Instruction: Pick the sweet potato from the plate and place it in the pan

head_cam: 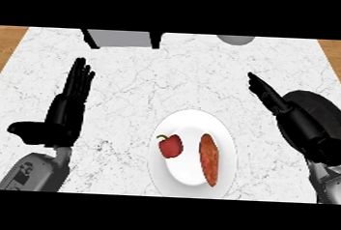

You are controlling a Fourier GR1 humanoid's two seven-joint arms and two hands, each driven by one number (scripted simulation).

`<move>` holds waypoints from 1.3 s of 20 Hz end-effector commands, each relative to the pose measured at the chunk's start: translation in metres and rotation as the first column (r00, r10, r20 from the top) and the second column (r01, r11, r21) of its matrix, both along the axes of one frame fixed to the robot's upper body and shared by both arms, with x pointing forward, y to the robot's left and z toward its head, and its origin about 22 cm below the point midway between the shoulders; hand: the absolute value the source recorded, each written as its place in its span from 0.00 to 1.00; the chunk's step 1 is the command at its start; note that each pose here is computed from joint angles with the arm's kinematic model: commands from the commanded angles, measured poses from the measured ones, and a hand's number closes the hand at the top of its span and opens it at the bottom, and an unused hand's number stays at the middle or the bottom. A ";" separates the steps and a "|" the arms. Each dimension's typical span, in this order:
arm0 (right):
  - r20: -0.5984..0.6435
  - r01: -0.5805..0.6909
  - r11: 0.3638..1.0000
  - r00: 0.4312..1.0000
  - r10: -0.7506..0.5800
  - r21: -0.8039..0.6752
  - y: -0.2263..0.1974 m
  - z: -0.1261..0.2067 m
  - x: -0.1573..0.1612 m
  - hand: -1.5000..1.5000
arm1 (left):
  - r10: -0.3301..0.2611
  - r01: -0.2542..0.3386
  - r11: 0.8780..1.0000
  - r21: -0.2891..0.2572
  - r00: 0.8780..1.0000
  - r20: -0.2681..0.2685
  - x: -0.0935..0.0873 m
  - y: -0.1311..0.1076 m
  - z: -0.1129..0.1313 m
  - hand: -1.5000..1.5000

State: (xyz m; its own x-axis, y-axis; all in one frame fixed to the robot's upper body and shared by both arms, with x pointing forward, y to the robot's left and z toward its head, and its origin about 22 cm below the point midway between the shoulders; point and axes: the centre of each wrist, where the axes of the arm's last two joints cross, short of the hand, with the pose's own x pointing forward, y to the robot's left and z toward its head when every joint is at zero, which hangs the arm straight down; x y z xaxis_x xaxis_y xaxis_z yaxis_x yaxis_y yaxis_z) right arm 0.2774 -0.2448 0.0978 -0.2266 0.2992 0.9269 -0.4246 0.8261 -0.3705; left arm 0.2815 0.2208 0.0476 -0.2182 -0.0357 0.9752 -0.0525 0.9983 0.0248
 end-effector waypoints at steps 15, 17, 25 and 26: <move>0.226 -0.010 0.999 0.974 0.021 -0.049 -0.117 -0.056 -0.010 0.00 | 0.043 -0.050 0.999 -0.020 0.960 -0.275 0.005 0.054 0.001 0.50; 0.237 -0.050 0.990 0.968 0.080 -0.130 -0.119 -0.060 -0.015 0.00 | 0.041 -0.038 0.999 0.013 0.962 -0.269 0.001 0.038 0.005 0.50; 0.268 -0.139 0.925 0.932 0.243 -0.352 -0.080 0.019 0.020 0.00 | 0.047 -0.048 0.999 0.001 0.963 -0.267 -0.015 0.049 0.010 0.50; 0.260 -0.172 0.905 0.922 0.287 -0.389 -0.057 0.004 0.020 0.00 | 0.054 -0.055 0.998 0.003 0.960 -0.274 -0.002 0.051 0.006 0.50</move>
